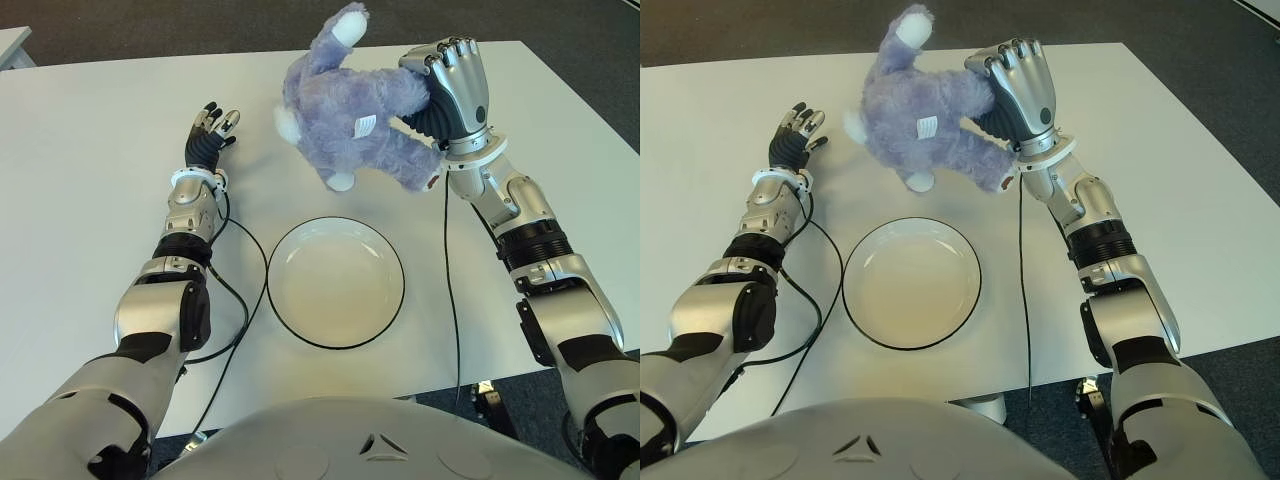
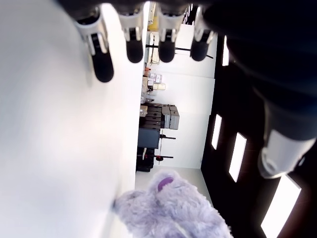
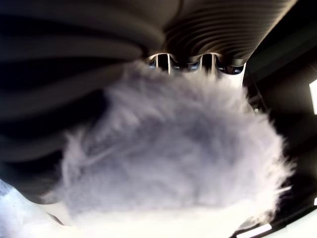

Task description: Put the doll into the plate.

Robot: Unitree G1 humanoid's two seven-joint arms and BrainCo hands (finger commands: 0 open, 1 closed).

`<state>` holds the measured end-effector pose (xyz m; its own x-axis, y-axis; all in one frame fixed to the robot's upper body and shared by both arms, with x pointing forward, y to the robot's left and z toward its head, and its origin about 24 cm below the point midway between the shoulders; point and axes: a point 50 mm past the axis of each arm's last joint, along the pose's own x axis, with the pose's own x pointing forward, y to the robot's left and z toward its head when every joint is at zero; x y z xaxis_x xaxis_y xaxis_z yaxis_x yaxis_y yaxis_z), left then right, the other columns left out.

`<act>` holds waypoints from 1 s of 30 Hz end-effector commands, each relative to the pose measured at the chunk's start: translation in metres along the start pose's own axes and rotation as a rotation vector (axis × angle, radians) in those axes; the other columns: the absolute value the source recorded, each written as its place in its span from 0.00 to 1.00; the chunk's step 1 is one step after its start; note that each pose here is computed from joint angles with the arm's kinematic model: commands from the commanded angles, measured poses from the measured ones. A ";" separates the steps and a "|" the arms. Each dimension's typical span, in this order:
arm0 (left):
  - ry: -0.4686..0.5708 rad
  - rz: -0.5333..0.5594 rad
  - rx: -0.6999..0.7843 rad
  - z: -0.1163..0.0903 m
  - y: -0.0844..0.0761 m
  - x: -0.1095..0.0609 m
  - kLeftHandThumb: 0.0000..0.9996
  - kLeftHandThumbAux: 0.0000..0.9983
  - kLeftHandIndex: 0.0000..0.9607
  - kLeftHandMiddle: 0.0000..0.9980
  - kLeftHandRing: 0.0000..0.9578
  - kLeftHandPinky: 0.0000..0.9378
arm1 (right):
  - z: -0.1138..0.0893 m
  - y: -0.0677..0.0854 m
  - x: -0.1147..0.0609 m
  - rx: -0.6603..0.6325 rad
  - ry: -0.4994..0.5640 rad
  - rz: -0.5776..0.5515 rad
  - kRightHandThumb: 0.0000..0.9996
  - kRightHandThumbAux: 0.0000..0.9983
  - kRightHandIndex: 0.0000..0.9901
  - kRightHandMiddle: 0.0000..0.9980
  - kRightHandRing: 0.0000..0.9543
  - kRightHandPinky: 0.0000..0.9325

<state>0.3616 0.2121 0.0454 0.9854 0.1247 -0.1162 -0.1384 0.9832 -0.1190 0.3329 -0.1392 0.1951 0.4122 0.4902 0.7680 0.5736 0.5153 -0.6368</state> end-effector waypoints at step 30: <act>0.142 0.017 -0.005 -0.032 0.005 -0.011 0.10 0.58 0.00 0.05 0.03 0.00 | 0.016 -0.009 -0.011 0.144 -0.021 -0.013 0.55 0.75 0.76 0.87 0.91 0.93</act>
<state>0.3617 0.2122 0.0454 0.9853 0.1252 -0.1166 -0.1391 0.9831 -0.1194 0.3156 -0.1394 0.1908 0.3956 0.5095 0.7641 0.4921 0.5849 -0.6448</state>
